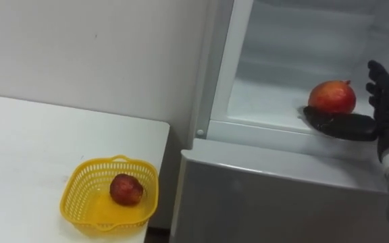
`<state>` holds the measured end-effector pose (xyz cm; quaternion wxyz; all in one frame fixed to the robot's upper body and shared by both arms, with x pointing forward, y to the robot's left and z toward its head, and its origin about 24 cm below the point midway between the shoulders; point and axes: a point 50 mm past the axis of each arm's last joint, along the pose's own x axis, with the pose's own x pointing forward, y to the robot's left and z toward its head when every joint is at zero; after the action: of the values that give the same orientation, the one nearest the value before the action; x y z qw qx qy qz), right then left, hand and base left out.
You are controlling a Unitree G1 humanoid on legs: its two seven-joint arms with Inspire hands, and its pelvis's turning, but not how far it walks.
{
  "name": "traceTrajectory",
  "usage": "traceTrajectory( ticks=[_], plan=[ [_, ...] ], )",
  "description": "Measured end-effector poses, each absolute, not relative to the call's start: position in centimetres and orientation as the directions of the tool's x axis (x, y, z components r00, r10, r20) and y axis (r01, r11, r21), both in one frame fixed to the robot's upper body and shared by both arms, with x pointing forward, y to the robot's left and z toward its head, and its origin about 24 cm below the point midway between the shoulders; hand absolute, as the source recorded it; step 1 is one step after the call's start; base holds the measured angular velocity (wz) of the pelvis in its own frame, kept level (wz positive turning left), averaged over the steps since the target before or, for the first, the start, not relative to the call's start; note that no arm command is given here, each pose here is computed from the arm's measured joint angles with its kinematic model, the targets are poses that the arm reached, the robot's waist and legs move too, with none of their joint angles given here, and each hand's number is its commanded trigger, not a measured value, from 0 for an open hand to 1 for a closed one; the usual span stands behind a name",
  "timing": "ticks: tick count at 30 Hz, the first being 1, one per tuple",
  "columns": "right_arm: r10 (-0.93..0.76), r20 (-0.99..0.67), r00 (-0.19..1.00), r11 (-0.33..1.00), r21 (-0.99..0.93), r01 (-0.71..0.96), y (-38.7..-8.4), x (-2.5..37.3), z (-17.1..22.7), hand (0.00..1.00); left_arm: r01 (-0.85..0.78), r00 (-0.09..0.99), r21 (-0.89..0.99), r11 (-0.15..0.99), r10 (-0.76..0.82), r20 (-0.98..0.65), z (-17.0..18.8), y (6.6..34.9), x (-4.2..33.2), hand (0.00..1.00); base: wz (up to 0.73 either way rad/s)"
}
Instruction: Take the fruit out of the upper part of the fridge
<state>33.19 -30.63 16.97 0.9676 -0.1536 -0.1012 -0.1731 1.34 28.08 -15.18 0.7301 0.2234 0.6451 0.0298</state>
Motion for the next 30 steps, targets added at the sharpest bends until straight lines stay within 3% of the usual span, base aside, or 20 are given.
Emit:
traceTrajectory(
  ticks=[2,4,5,12,30],
  plan=[
    [-0.290,0.238,0.927,0.896,-0.273,0.350,-30.7,33.2,17.0,0.51,0.245,0.156,0.364,0.899,0.334,-0.930,-15.2,28.2,1.2,0.00,0.02],
    [-0.276,0.222,0.935,0.901,-0.279,0.332,-30.9,33.2,16.9,0.96,0.242,0.143,0.363,0.900,0.337,-0.931,-15.1,28.3,1.0,0.00,0.00],
    [-0.276,0.217,0.936,0.902,-0.279,0.330,-31.0,33.2,16.8,1.00,0.241,0.141,0.364,0.900,0.338,-0.930,-15.1,28.3,1.0,0.00,0.00],
    [-0.239,0.129,0.962,0.928,-0.262,0.265,-32.3,33.1,15.9,1.00,0.235,0.126,0.378,0.896,0.357,-0.925,-15.1,28.5,0.9,0.00,0.00],
    [-0.227,0.129,0.965,0.929,-0.267,0.255,-33.3,33.3,17.0,1.00,0.244,0.117,0.407,0.880,0.390,-0.913,-15.0,28.9,0.8,0.00,0.04]
  ],
)
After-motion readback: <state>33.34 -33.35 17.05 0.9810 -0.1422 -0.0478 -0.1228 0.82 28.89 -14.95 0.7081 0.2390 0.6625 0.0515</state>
